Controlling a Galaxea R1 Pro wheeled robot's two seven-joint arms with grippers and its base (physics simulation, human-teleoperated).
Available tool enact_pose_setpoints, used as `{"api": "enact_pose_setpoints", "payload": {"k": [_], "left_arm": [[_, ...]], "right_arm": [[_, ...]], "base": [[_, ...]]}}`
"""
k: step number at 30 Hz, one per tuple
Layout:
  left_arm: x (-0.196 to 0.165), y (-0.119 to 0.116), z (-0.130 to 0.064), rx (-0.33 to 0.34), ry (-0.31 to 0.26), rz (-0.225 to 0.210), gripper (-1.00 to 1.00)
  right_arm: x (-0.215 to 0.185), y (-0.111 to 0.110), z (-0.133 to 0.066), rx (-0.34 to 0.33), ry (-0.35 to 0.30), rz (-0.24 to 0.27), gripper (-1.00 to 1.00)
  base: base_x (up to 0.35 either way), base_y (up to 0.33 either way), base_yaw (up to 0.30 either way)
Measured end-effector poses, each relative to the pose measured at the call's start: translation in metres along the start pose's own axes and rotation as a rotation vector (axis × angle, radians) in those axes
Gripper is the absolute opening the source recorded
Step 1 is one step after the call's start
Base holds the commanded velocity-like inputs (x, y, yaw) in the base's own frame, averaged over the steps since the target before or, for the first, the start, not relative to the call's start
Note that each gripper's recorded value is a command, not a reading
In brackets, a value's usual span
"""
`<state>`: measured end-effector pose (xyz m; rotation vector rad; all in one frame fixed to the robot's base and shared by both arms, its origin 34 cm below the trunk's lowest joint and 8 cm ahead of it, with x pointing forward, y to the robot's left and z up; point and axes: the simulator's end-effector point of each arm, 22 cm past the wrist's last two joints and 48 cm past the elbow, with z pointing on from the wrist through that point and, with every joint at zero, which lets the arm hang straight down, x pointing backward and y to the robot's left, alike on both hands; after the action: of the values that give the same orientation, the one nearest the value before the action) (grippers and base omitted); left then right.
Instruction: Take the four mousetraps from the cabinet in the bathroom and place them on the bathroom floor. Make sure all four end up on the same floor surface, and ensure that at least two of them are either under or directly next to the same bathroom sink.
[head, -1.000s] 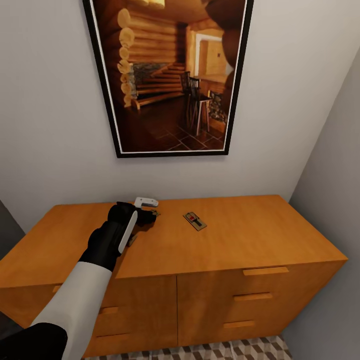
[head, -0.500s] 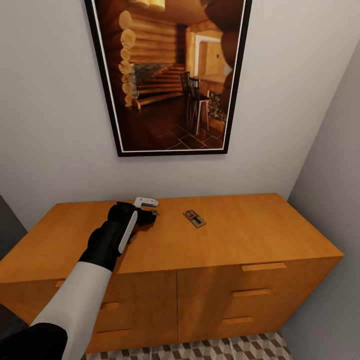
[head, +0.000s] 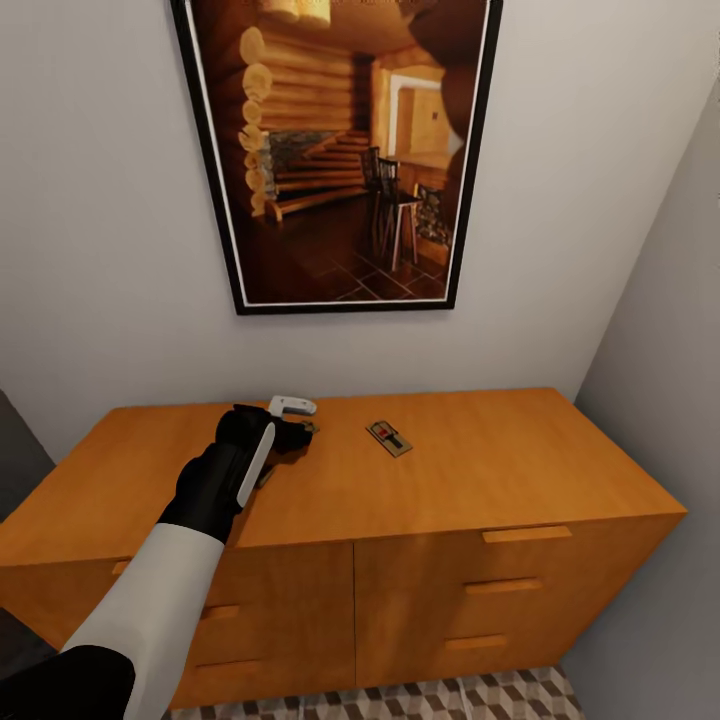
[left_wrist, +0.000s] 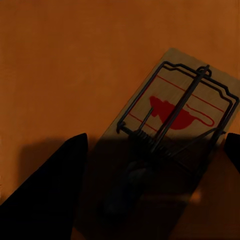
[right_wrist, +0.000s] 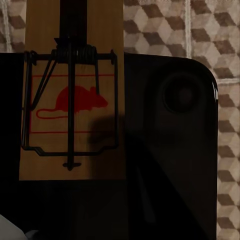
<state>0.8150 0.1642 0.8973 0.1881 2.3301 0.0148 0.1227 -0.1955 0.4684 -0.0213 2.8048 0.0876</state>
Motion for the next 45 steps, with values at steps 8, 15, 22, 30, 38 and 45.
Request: {"api": "enact_pose_setpoints", "payload": {"k": [8,15,22,30,38,45], "left_arm": [[0.002,0.0,-0.002,-0.001,0.008,0.002,-1.0],[0.003,0.0,-0.004,0.0,0.014,0.002,-1.0],[0.001,-0.001,-0.009,0.0,0.008,0.002,-1.0],[-0.005,0.0,-0.015,-0.002,-0.004,0.003,-1.0],[-0.01,0.0,-0.022,-0.004,-0.016,0.004,-1.0],[-0.014,0.001,-0.028,-0.005,-0.025,0.004,-1.0]], "right_arm": [[-0.004,0.0,0.002,0.0,-0.013,-0.001,-1.0],[-0.008,0.0,0.003,0.0,-0.024,-0.002,-1.0],[-0.012,0.0,0.004,0.0,-0.035,-0.002,-1.0],[-0.016,0.0,0.006,0.0,-0.048,-0.003,-1.0],[-0.02,0.0,0.007,0.0,-0.061,-0.004,-1.0],[-0.024,-0.001,0.009,0.0,-0.072,-0.005,-1.0]], "base": [[0.0,0.0,0.0],[0.0,0.0,0.0],[0.0,0.0,0.0],[0.0,0.0,0.0],[0.0,0.0,0.0],[0.0,0.0,0.0]]}}
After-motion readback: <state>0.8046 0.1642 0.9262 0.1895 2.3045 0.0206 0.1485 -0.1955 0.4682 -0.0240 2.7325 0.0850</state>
